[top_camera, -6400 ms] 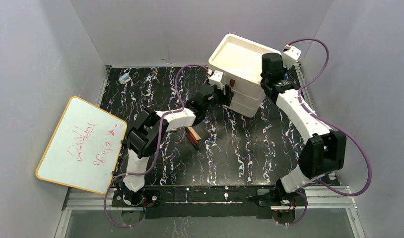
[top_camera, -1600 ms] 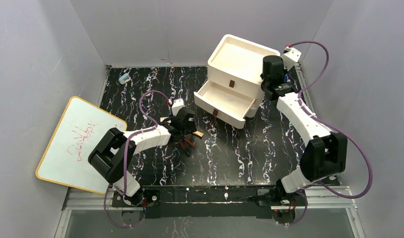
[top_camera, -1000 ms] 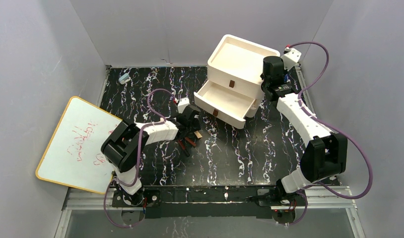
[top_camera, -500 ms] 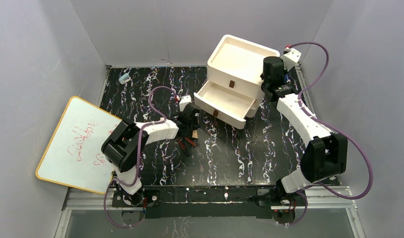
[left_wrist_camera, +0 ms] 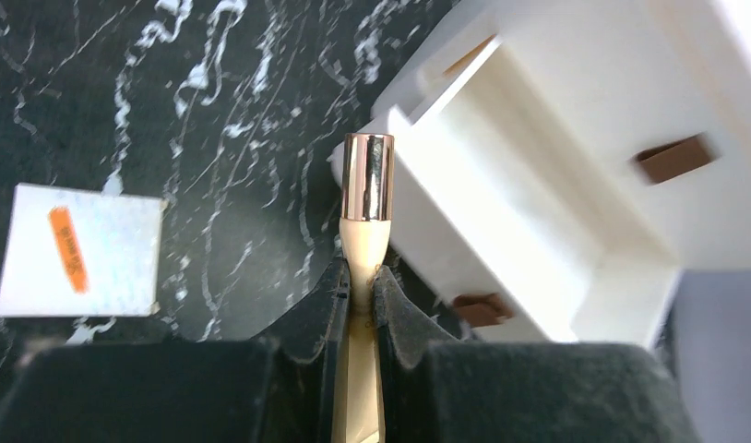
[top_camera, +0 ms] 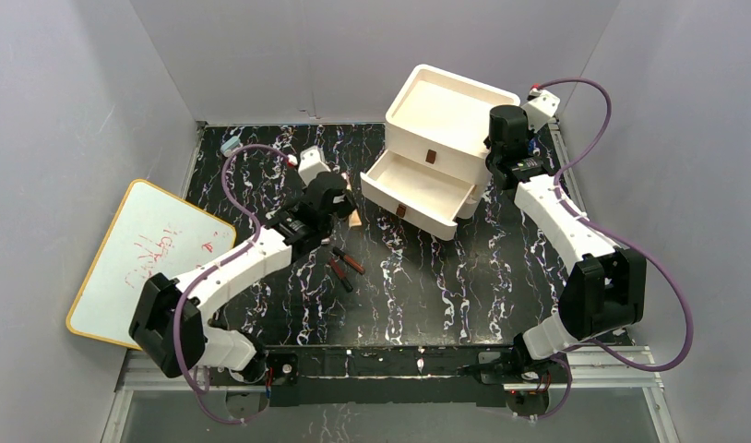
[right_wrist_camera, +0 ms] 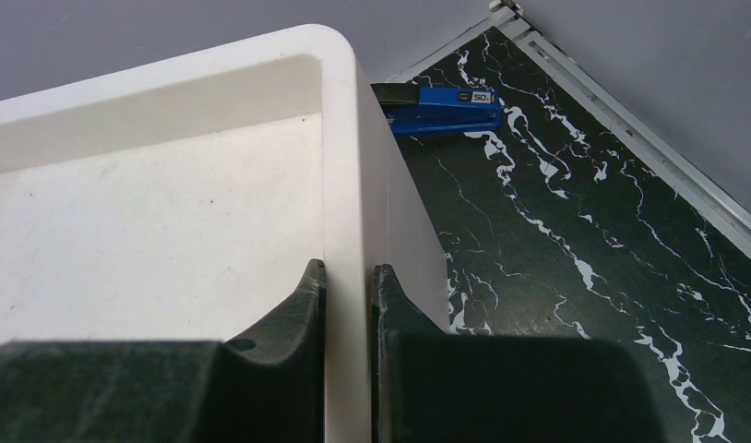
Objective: Organize the makeup
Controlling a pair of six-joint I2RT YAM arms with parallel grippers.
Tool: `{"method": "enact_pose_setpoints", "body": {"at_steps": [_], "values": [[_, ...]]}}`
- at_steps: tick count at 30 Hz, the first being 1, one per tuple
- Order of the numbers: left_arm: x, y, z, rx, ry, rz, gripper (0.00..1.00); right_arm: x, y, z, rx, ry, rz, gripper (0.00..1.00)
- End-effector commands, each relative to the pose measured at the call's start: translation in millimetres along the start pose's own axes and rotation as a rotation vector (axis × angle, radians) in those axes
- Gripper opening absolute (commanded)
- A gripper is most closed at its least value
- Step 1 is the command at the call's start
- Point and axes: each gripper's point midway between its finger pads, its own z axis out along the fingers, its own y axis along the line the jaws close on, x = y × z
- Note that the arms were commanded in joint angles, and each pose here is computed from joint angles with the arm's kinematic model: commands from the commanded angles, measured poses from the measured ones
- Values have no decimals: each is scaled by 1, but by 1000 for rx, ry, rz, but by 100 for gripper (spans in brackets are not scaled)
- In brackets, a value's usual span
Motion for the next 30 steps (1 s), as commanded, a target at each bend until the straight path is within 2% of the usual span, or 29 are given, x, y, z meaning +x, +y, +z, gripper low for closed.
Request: {"method": "enact_pose_setpoints", "body": {"at_steps": [1,4,10,18,26,27,30], "values": [[-50,-28,-11,44,-111,-125,0,142,-74,-26,145,480,-302,1],[-66,-55,-8,113,-140,-209,0,141,-73,-27,144,480,-297,1],[-72,-100,19,213,-137,-325,0,139,-75,-30,149,476,-300,1],[-47,-133,66,249,-62,-424,0,136,-76,-30,149,469,-304,1],[-20,-140,89,254,9,-488,0,134,-76,-29,152,464,-314,1],[-18,-140,90,255,13,-490,3,134,-76,-29,153,465,-315,1],[-17,-141,89,260,21,-488,40,135,-76,-29,152,467,-316,1]]}}
